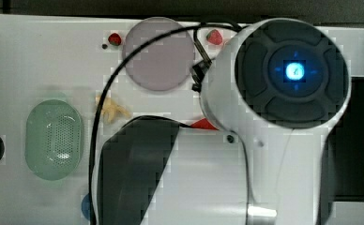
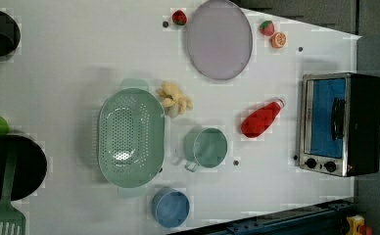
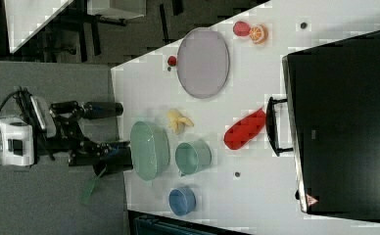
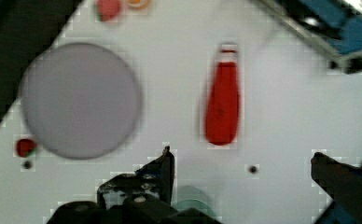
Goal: Pick Ketchup from oven and place it on table.
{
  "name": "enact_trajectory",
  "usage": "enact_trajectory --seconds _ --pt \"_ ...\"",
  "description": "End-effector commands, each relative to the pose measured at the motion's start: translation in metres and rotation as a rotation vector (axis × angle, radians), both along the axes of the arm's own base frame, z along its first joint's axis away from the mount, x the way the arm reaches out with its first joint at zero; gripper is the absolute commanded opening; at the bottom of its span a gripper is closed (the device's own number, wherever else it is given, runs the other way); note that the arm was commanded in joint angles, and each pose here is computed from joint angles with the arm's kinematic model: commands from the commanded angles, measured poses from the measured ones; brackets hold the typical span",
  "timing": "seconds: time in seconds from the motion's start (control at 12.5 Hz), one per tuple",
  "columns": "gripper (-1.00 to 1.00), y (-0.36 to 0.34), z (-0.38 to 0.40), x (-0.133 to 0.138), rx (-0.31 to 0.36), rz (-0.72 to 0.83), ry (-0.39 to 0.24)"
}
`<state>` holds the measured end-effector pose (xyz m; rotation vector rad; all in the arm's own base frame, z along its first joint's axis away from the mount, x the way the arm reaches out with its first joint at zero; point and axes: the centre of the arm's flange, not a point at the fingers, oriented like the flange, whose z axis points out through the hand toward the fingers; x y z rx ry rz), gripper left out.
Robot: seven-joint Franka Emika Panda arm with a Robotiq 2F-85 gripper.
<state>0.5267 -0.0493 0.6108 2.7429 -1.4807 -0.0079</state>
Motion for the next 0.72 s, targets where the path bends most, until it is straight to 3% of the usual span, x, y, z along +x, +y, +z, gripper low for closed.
enact_trajectory --seconds 0.08,0.72 --pt "1.00 0.014 -0.010 0.005 0.020 -0.032 0.024" --pt "1.00 0.015 -0.022 0.009 0.017 -0.032 0.047"
